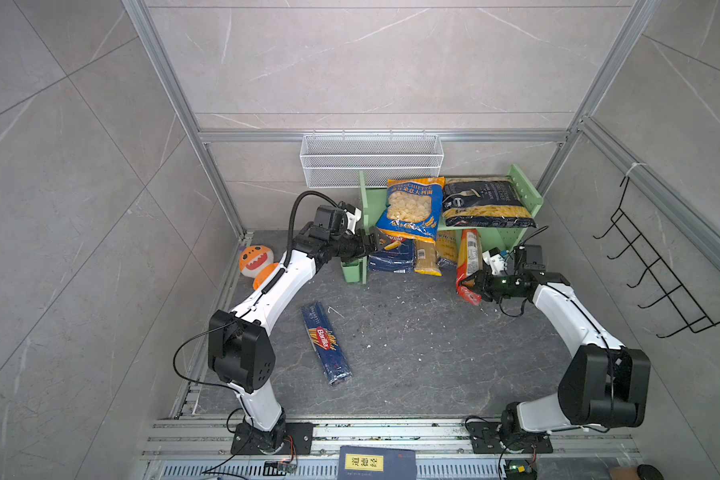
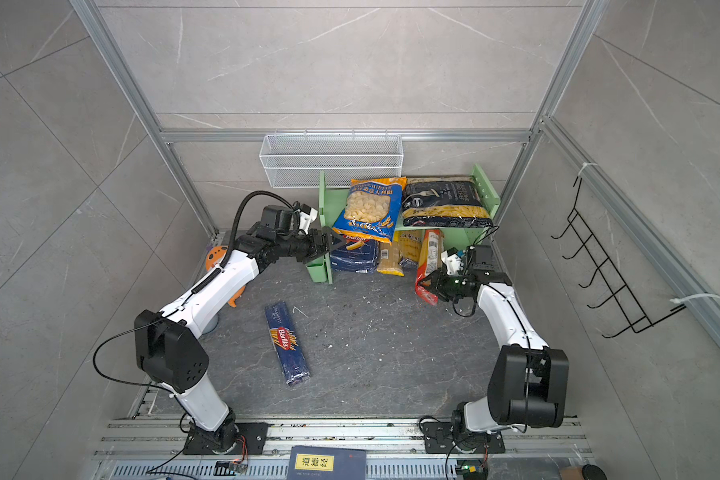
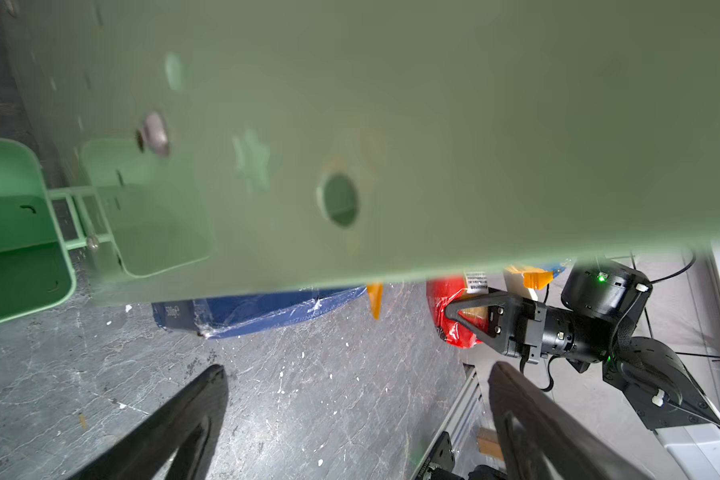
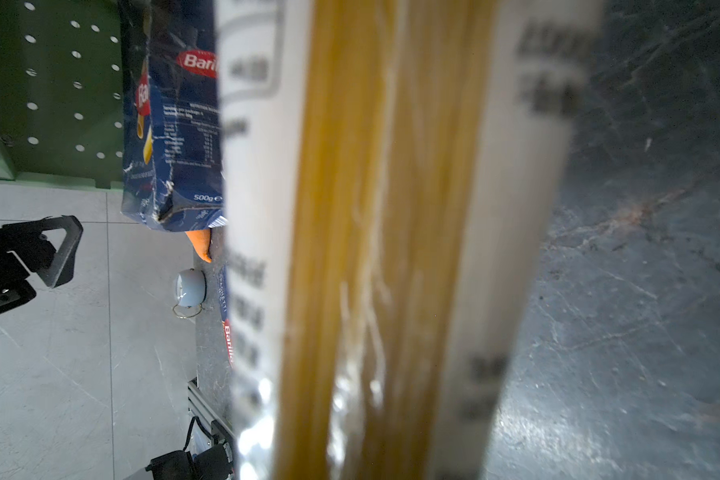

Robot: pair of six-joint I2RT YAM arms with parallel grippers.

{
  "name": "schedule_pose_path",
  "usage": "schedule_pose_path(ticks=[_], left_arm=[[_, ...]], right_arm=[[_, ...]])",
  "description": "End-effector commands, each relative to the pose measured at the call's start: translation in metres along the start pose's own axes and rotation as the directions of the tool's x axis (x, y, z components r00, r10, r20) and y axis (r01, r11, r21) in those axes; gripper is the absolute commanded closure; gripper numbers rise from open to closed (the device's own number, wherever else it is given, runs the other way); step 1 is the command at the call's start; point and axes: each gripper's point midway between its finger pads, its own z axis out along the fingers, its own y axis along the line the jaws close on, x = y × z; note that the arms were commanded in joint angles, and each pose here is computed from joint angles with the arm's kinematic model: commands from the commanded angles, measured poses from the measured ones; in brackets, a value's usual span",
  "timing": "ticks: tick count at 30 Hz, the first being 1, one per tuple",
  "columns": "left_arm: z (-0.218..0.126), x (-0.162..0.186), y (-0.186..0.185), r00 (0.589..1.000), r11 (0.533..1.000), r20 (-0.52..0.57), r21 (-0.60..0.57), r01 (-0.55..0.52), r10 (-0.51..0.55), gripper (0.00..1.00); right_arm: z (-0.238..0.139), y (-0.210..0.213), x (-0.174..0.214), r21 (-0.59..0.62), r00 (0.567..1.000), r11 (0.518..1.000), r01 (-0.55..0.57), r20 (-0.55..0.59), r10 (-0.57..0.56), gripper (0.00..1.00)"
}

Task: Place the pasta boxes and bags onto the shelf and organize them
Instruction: 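Carry the packet to the lower shelf while the left gripper reaches to the shelf edge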

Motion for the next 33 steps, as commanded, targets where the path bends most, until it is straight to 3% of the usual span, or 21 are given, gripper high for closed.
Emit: schedule_pose_path(ticks=[1,33], left_arm=[[-0.007,-0.008,-0.008,0.999,0.999,0.002,0.020,-0.037,0.037,0.00],[-0.017,-0.023,-0.007,0.999,0.999,0.024,-0.013,-0.031,0.032,0.00]], right_arm=[[-0.015,0.045,-0.051,-0.131,0.970,0.970,0.206,0.158,-0.185,0.88],[0.029,0.027,-0.145,-0.230,0.968,0.951,0.208,0.191,-0.165,0.85]])
